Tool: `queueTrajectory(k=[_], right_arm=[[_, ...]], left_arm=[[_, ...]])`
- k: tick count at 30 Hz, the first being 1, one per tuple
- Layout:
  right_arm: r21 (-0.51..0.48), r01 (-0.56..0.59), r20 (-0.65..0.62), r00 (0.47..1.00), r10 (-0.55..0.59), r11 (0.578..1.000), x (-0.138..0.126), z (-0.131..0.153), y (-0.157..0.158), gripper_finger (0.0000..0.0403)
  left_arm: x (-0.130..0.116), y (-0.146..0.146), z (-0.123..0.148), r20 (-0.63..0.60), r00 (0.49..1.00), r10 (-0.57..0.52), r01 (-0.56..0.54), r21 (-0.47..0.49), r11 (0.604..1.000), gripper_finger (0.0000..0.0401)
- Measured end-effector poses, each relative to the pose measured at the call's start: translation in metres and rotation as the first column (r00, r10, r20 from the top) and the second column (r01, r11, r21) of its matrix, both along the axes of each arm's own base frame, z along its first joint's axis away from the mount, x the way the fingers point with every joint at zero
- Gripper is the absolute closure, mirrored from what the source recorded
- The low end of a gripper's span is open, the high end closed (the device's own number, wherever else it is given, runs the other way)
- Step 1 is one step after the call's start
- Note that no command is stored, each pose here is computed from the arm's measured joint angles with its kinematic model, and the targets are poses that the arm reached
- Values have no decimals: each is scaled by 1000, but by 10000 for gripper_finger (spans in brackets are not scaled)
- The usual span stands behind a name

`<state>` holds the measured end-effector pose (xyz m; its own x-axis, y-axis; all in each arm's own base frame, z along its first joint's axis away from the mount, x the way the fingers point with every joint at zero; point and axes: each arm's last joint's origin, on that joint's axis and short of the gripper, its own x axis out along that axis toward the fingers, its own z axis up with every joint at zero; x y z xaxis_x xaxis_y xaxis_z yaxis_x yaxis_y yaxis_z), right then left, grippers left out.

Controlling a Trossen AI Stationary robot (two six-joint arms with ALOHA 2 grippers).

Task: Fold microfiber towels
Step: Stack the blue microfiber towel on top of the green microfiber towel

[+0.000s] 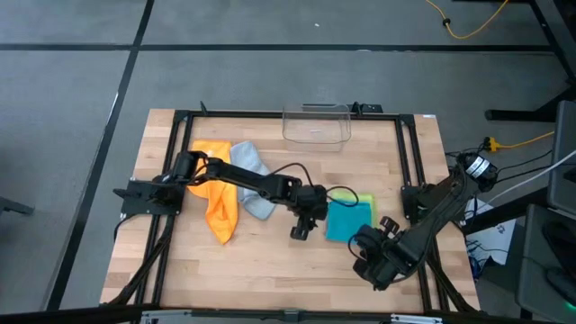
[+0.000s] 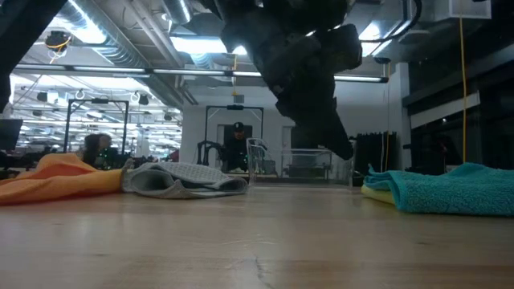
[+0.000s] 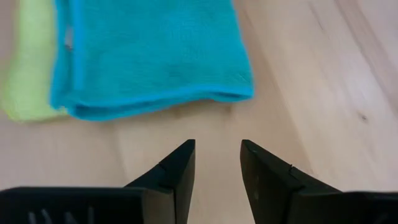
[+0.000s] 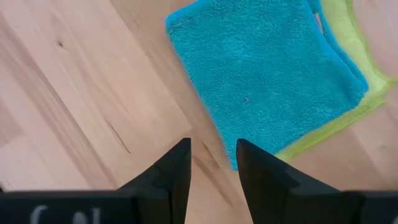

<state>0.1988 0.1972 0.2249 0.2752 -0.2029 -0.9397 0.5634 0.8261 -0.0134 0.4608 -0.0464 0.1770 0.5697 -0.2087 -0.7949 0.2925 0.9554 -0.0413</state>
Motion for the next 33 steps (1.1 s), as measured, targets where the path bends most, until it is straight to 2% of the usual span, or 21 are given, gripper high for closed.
queueTrajectory(k=[4,10,14,18,24,30,33], right_arm=[[4,0,4,1000,0,1000,0,0,0,272],[7,3,8,1000,-3,1000,1,0,0,261],[5,4,9,1000,-4,1000,1,0,0,223],[-29,5,33,999,-4,1000,1,-2,-1,169],[-95,-49,-21,999,47,994,-5,-18,-8,126],[-104,-91,-104,991,80,990,-24,-45,-11,124],[-83,-180,-85,981,173,980,-28,-57,-7,124]], left_arm=[[1,-5,1,30,1000,-8,6,54,999,280],[5,-6,4,81,997,1,-6,64,998,277],[5,-3,4,69,996,53,-55,30,998,252],[6,-1,4,79,996,51,-55,51,997,216],[12,-4,10,184,982,-35,15,112,994,193],[13,-12,11,212,975,-70,42,136,990,194],[12,-17,11,209,974,-91,55,169,984,194]])
